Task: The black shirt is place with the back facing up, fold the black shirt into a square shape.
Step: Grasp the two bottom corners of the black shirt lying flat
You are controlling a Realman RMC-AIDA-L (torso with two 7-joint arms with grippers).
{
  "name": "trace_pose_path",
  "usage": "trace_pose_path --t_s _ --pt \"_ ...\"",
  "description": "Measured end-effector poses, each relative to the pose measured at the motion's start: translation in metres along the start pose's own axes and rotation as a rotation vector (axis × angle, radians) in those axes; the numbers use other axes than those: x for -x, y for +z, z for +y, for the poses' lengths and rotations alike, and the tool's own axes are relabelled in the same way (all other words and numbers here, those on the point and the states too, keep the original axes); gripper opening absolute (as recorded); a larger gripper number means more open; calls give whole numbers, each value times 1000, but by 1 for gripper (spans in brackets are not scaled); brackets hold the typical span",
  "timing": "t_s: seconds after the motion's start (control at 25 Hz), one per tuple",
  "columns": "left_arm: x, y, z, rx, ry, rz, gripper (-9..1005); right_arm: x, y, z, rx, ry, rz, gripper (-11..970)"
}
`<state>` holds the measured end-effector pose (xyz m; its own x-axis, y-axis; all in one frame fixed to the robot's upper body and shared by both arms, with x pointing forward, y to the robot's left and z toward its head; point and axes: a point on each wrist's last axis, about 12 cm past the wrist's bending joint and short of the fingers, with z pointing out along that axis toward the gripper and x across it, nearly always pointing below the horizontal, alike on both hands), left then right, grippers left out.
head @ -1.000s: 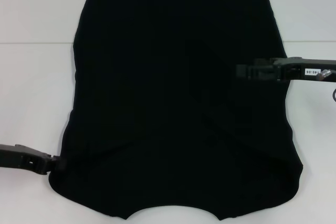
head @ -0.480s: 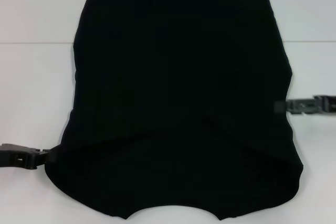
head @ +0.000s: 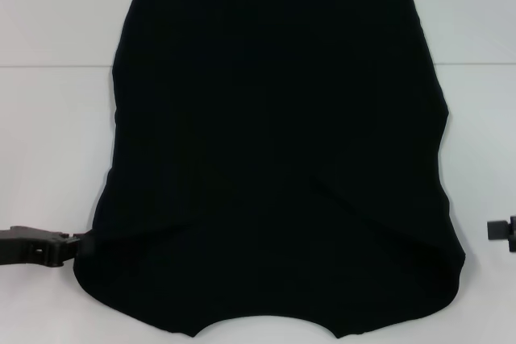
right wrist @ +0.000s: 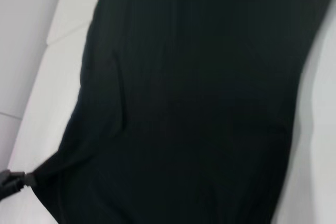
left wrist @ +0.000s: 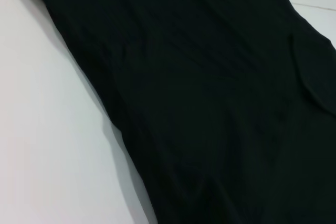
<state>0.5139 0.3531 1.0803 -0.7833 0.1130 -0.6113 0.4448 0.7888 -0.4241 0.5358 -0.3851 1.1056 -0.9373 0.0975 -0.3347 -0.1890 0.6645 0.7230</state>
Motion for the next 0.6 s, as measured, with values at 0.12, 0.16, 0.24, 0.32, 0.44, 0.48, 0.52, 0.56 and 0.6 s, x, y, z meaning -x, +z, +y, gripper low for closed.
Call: trace_pose_path --t_s 0.12,0.16,0.24,0.32,0.44,0.48,0.52,0.56,0.6 --pt "0 1 -1 -6 0 1 50 -5 7 -1 1 7 25 801" --pt "0 2 -1 -9 1 2 51 -5 10 0 4 5 32 798" --pt "1 2 -1 -9 3 3 53 -5 18 2 7 -1 44 794" --pt "1 2 -1 -9 6 3 55 -5 26 4 5 -6 57 789" --pt "2 2 -1 -7 10 3 58 -3 36 7 -2 -13 69 782" --pt "2 3 -1 -7 10 3 59 -2 40 8 -8 -14 72 780" --pt "2 3 -1 -7 11 3 59 -2 42 8 -14 -16 76 778" --pt "2 2 -1 -7 11 3 60 -1 45 8 -21 -17 82 776" --pt "2 2 0 -6 12 3 61 0 47 8 -31 -17 84 773"
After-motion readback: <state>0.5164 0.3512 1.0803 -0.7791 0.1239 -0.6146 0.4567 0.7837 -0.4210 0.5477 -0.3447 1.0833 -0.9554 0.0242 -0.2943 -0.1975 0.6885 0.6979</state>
